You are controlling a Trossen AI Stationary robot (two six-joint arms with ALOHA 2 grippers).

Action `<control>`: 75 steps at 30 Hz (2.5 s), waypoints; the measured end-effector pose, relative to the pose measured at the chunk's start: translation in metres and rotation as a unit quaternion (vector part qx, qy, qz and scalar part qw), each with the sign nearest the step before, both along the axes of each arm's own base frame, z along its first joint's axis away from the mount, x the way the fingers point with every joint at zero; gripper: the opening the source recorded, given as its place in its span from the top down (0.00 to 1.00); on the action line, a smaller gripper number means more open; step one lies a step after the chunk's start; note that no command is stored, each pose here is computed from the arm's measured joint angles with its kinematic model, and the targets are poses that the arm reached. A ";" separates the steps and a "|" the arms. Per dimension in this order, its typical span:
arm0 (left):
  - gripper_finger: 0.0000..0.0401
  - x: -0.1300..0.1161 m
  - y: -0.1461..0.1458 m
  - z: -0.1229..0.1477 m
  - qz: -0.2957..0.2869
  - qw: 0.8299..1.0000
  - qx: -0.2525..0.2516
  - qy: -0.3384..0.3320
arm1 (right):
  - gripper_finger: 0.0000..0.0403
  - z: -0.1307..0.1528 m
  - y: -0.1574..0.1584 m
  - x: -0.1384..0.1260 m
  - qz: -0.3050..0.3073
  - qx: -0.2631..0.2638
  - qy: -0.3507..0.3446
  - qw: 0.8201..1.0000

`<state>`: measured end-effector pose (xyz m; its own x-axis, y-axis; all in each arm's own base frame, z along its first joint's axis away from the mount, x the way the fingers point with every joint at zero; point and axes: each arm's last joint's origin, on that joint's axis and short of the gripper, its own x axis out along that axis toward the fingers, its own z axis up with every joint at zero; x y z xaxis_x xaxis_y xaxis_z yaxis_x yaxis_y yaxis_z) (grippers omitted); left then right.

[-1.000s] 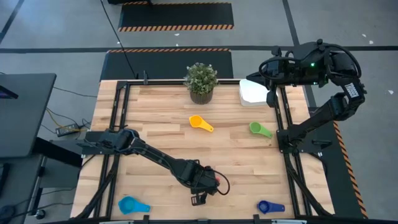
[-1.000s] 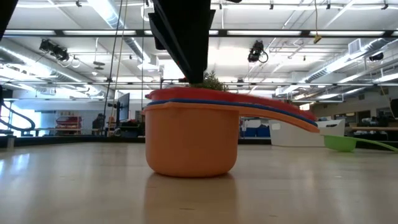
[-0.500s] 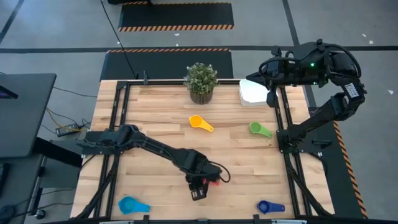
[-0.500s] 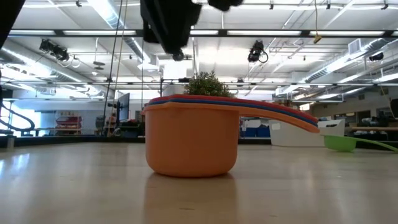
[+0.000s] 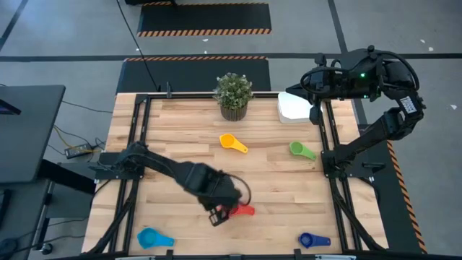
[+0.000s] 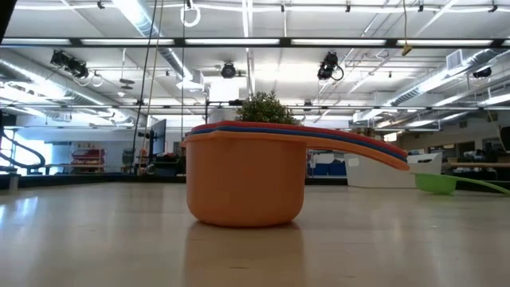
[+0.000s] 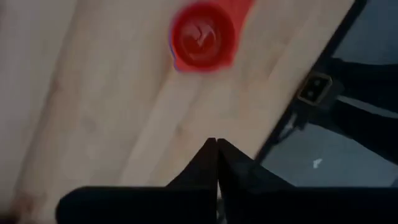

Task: Nest measuring cups in basket
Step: Stack the light blue measuring cup on top of the red measuring cup

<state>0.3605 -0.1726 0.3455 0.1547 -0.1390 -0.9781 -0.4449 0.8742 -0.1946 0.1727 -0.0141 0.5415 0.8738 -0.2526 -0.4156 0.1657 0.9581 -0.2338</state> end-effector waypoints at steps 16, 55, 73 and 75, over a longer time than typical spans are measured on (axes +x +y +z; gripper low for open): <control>0.97 -0.048 -0.067 0.013 0.074 0.997 -0.022 -0.003 | 0.99 -0.003 0.000 -0.001 0.010 -0.008 0.021 1.000; 0.66 -0.141 -0.165 -0.025 0.090 0.994 0.014 0.060 | 0.99 -0.004 0.000 -0.002 -0.008 0.027 0.015 0.999; 0.64 -0.157 -0.148 -0.112 -0.040 0.963 0.106 0.245 | 0.99 0.003 0.000 0.002 -0.013 0.037 -0.030 0.999; 0.64 -0.155 -0.145 -0.114 -0.035 0.961 0.104 0.255 | 0.99 0.003 0.000 0.002 -0.015 0.041 -0.031 0.999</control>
<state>0.2056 -0.3180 0.2316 -0.3550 0.0750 -0.9318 -0.3752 0.9015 0.2156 0.1743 -0.0140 0.5450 0.8913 -0.2463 -0.3807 0.2066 0.9680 -0.1426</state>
